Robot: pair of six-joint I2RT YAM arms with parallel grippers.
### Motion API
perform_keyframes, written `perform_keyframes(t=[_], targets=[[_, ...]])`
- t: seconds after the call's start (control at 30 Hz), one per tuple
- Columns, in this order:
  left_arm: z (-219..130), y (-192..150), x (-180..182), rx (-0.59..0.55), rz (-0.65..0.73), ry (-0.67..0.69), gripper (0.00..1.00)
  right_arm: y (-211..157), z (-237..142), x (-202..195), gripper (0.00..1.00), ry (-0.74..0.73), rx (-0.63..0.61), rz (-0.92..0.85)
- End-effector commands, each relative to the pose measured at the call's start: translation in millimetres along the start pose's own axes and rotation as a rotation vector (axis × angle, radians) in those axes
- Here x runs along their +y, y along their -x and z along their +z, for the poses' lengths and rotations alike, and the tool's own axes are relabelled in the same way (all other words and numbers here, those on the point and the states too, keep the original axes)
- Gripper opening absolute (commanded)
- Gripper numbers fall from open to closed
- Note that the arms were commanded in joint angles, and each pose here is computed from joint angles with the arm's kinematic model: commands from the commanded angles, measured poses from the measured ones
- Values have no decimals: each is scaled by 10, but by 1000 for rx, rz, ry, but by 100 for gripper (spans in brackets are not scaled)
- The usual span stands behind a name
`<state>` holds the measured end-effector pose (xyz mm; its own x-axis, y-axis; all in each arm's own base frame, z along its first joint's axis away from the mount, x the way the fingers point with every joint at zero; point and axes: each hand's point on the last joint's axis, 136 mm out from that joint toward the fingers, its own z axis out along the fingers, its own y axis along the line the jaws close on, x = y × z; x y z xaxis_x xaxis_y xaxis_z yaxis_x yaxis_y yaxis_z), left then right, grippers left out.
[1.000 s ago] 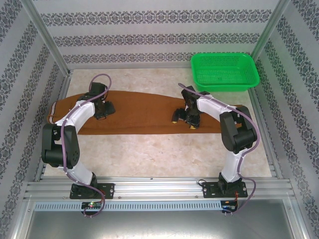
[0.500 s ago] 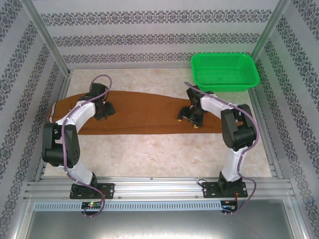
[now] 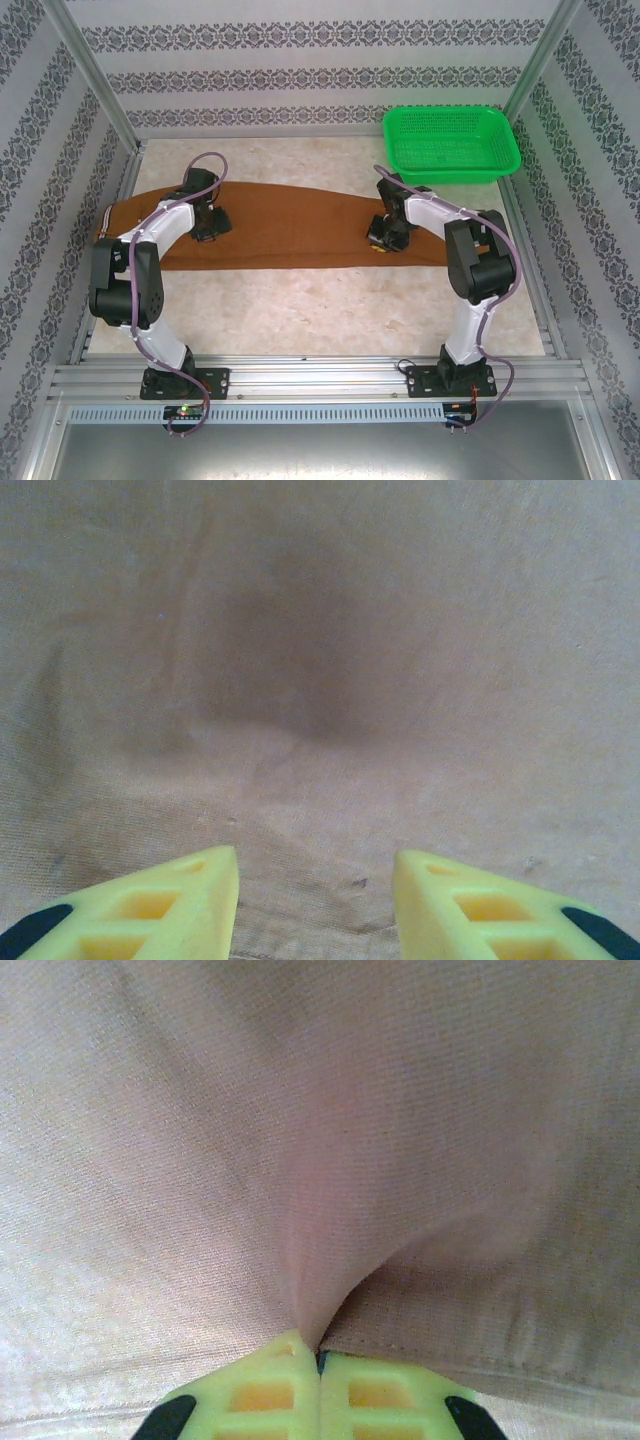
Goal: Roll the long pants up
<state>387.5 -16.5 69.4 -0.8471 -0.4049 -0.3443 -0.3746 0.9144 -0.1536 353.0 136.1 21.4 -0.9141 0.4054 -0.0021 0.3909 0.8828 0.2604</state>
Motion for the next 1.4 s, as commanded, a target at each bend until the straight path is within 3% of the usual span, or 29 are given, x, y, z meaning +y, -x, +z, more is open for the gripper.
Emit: perform_keyframes(t=[0.0, 0.37, 0.63, 0.7, 0.83, 0.93, 1.0, 1.03, 1.07, 1.23, 1.37], targets=[[-31, 95, -26, -24, 23, 1, 43, -102, -254, -122, 0, -33, -37, -3], [-289, 117, 150, -78, 0, 57, 43, -465, -932, 18, 0, 17, -93, -115], [-591, 100, 349, -146, -34, 84, 42, -845, -1301, -294, 0, -11, -151, -143], [-592, 58, 381, -145, -40, 92, 42, -932, -1311, -456, 0, -32, -161, -135], [-515, -35, 425, -123, -48, 103, 42, -1125, -960, -653, 0, -47, -50, -99], [-495, -69, 435, -111, -53, 104, 43, -1134, -761, -646, 48, -51, 18, -98], [-481, -117, 505, -96, -59, 138, 43, -1044, -770, -653, 66, -57, 22, -86], [-466, -144, 570, -86, -66, 161, 44, -968, -819, -671, 80, -59, 4, -77], [-435, -168, 636, -74, -82, 181, 44, -881, -891, -713, 84, -60, -21, -56], [-206, -224, 926, -9, -227, 194, 41, -417, -1300, -1034, 84, -7, -168, 120], [203, -485, 1219, 99, -395, 192, 34, -116, -1495, -1421, 84, -5, -267, 280]])
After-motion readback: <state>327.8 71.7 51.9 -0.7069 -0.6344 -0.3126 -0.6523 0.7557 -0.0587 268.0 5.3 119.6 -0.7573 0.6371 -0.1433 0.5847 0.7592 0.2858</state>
